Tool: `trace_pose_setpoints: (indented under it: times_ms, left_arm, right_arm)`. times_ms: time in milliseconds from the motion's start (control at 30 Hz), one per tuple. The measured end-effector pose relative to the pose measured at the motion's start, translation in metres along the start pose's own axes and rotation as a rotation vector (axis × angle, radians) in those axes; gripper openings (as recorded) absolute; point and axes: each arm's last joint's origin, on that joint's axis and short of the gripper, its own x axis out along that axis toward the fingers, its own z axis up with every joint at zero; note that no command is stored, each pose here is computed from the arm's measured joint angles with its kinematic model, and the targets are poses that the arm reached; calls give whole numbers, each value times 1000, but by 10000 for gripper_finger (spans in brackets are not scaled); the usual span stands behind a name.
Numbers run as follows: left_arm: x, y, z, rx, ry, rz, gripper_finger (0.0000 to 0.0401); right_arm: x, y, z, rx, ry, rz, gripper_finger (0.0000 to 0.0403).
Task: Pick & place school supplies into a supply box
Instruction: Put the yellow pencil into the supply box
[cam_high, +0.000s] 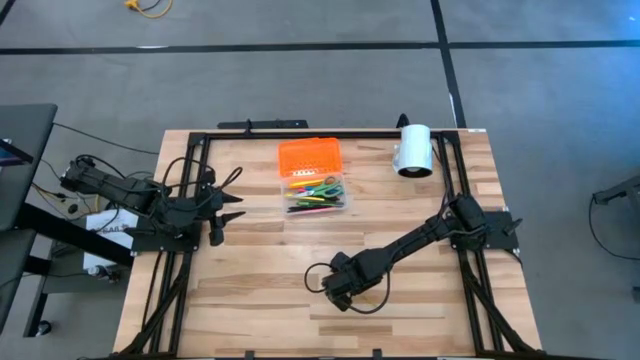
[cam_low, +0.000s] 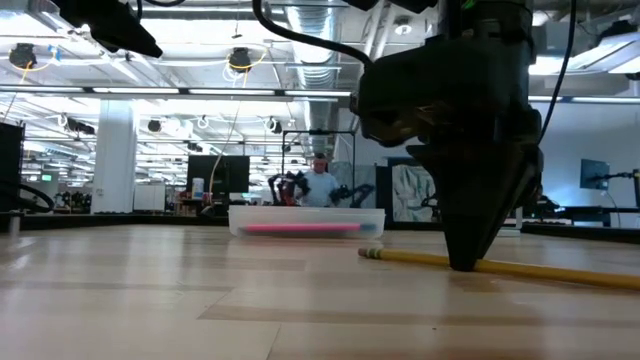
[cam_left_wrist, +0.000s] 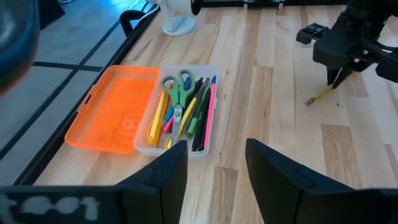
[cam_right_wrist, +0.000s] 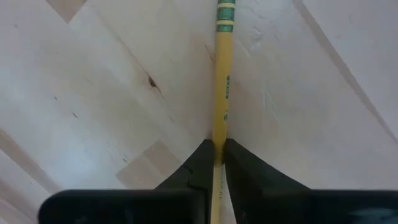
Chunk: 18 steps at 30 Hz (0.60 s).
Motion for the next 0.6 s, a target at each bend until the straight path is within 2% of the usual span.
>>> trace_pose_setpoints:
  times_ms: [167, 600]
  left_arm:
    - [0, 0, 0, 0, -1, 2, 153]
    - [0, 0, 0, -5, -2, 4, 153]
  right_arm:
    - [1, 1, 0, -69, -6, 10, 44]
    - [1, 3, 1, -127, 10, 50, 72]
